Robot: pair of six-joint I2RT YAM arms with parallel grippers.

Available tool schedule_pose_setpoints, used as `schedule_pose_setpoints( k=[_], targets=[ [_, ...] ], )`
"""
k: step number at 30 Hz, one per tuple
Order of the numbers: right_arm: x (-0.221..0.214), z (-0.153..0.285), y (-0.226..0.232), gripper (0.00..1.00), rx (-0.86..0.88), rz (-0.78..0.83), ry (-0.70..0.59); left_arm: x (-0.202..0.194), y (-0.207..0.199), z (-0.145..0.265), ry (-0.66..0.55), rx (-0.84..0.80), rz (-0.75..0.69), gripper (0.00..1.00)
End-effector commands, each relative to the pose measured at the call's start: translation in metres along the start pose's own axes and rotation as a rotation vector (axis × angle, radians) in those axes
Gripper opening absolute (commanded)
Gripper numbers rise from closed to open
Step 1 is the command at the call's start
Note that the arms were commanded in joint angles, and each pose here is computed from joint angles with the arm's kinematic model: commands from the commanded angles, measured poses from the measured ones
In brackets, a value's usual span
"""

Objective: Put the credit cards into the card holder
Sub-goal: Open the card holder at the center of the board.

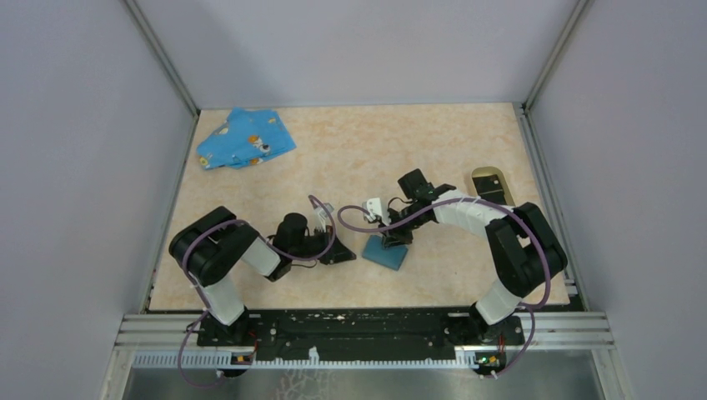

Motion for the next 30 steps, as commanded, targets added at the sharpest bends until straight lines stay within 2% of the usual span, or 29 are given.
schedule_pose_setpoints(
  k=[1,30],
  targets=[
    [0.0224,0.0117,-0.0078,0.00,-0.028,0.060,-0.076,-0.0026,-0.0007,0.0039,0.006,-0.005,-0.029,0.00],
    [0.0218,0.0093,-0.0011,0.00,0.022,0.081,-0.109,0.0012,-0.0085,0.0085,-0.012,-0.031,-0.061,0.00]
  ],
)
Point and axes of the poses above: each gripper's point midway between its finger pads, its own z axis back along the fingers, its own y axis along the line the jaws close on, x = y × z, the point moved 7 cm from there along z, back along the fingers, and after that the axes turned 6 degrees about z, right-handed, at the moved point
